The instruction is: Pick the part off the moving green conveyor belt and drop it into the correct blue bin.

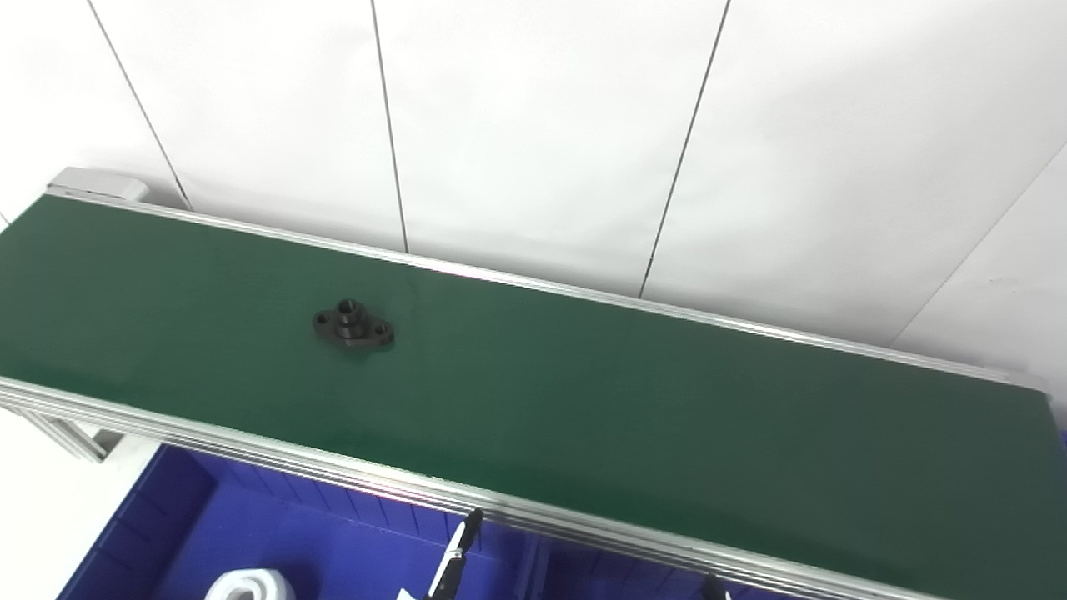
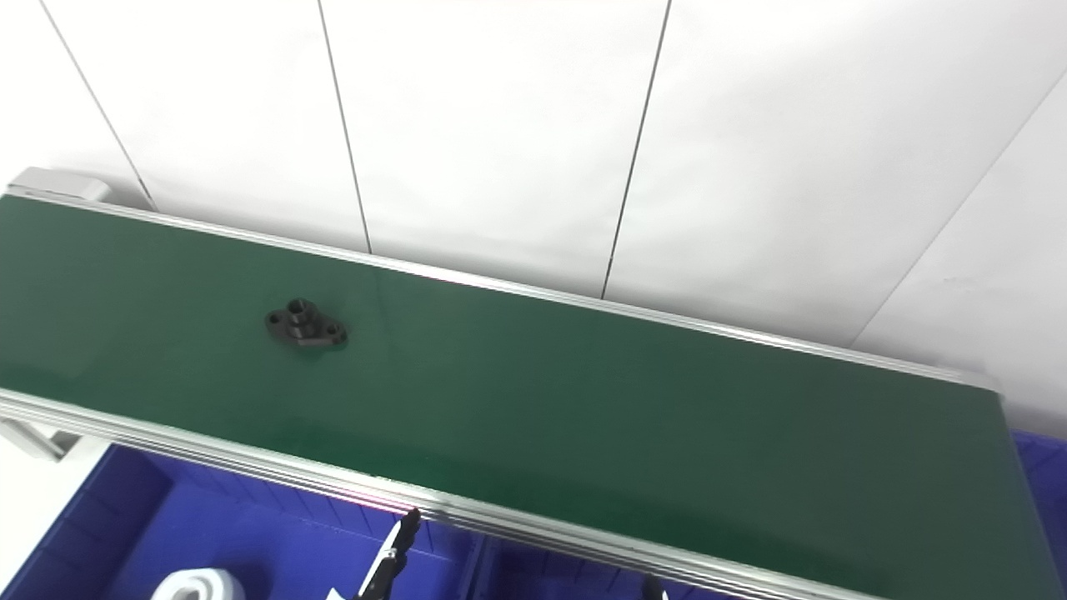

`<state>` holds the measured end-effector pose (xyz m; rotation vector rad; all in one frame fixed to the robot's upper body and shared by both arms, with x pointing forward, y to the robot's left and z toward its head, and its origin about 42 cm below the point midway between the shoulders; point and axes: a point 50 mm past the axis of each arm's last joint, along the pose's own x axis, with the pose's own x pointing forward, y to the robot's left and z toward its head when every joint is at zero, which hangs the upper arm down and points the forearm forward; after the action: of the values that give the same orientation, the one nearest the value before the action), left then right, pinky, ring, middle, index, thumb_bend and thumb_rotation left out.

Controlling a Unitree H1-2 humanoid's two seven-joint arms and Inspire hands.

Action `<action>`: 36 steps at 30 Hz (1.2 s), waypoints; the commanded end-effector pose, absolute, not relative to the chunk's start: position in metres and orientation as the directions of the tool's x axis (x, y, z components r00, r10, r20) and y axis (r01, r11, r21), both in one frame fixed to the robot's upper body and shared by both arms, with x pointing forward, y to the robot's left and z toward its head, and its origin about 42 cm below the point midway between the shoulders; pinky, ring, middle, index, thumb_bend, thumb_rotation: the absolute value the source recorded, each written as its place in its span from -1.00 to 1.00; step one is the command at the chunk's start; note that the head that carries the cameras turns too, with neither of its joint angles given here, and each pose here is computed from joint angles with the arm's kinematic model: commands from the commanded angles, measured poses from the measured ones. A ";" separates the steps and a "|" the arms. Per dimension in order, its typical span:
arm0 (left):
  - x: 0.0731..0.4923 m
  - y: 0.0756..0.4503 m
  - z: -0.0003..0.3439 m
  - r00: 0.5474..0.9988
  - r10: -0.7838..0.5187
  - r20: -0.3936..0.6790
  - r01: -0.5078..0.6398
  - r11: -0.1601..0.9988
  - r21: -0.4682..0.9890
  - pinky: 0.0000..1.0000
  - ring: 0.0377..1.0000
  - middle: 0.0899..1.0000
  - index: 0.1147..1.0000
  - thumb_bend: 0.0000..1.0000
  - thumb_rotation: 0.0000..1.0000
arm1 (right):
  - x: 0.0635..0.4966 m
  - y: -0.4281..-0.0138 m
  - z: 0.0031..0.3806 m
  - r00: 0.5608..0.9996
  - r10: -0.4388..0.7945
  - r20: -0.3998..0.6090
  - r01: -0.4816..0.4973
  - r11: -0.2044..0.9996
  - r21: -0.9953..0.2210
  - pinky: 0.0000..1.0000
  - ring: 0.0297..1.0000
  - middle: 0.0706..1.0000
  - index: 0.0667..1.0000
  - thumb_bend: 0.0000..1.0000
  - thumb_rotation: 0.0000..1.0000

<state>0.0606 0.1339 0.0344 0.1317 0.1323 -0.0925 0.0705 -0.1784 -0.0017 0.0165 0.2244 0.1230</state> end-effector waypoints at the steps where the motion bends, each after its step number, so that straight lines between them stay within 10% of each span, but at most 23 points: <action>1: 0.063 0.119 0.038 0.992 -0.069 -0.102 0.077 0.994 0.077 1.00 1.00 1.00 1.00 0.22 0.94 | 0.075 -0.178 0.007 0.980 0.140 -0.140 -0.136 0.990 0.040 1.00 1.00 1.00 1.00 0.44 0.97; 27: 0.064 0.122 0.033 0.990 -0.079 -0.113 0.089 0.992 0.089 1.00 1.00 1.00 1.00 0.19 0.97 | 0.076 -0.178 0.004 0.976 0.160 -0.144 -0.157 0.987 0.038 1.00 1.00 1.00 1.00 0.49 0.96; 36: 0.063 0.122 0.040 0.989 -0.075 -0.127 0.085 0.994 0.075 1.00 1.00 1.00 1.00 0.27 0.97 | 0.084 -0.179 0.044 0.986 0.169 0.000 -0.168 0.977 -0.132 0.77 0.85 0.95 0.99 0.46 0.62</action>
<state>0.0667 0.1345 0.0311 0.1200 0.1397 -0.0847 0.0811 -0.1802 0.0285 -0.0980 0.0940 0.1697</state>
